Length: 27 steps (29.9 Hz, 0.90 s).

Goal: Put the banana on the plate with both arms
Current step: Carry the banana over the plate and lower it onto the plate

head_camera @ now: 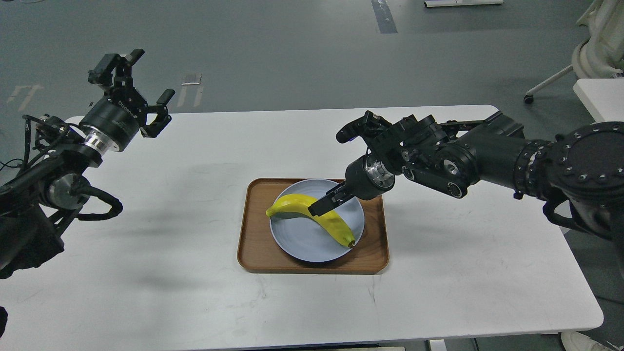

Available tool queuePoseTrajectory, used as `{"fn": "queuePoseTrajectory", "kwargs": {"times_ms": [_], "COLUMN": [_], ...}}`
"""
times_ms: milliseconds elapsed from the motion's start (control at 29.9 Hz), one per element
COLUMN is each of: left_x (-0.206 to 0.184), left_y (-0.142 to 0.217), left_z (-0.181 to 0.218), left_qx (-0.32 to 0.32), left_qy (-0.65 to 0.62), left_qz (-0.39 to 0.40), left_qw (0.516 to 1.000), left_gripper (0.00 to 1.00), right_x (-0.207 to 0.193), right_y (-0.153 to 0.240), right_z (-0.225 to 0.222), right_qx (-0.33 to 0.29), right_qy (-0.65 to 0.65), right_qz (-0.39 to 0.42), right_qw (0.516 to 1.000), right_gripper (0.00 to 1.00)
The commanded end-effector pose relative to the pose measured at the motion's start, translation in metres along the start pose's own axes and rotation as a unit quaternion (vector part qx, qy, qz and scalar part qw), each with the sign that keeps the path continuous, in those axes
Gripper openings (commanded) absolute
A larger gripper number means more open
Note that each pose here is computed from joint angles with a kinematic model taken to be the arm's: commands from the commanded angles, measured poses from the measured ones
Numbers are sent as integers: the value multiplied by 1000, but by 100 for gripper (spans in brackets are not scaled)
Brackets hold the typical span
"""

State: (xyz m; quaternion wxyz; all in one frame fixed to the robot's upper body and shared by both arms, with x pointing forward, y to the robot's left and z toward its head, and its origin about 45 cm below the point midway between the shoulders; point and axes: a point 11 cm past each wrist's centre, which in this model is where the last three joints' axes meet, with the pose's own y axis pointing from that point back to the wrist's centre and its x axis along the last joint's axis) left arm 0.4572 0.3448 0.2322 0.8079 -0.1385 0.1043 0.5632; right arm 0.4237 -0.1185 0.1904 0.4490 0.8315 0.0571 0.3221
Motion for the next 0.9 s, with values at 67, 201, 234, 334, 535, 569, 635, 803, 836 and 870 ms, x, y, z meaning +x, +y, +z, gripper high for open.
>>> {"fn": "queuePoseTrajectory", "kwargs": {"times_ms": [67,201,234,334,535,569,635,803,836,870], "left_x": [1,-2,-2,-2,0,1,2,2,1,1], "left_y": [1,-1,-2,-3,-3,-2,-1,-1,-1,-1], "left_z": [1,3,4,8,12,12,11,6,4,4], "left_qx": [-1,-10,-12,-20,-30,-30,-29,-32,-33,-33], "left_qy": [-1,8,9,14,19,19,19,44,51,51], "left_qz": [1,0,0,1,6,7,9,17,19,19], "left_qw": [1000,1000,1000,1000,999,999,999,998,998,998], "left_gripper": [98,98,98,98,98,98,98,98,98,98], "right_x": [55,53,51,36,3,-2,-11,-20,-22,-22], "right_y": [69,106,110,122,130,131,130,128,127,127], "right_z": [26,60,65,88,119,123,129,134,135,135], "right_qx": [76,132,143,193,249,256,261,260,259,259], "right_qy": [-164,-288,-308,-396,-498,-512,-528,-539,-541,-541], "right_qz": [201,303,317,379,448,457,464,468,467,467], "right_qw": [963,899,886,814,699,681,662,651,649,649], "right_gripper": [100,100,100,100,100,100,100,100,100,100]}}
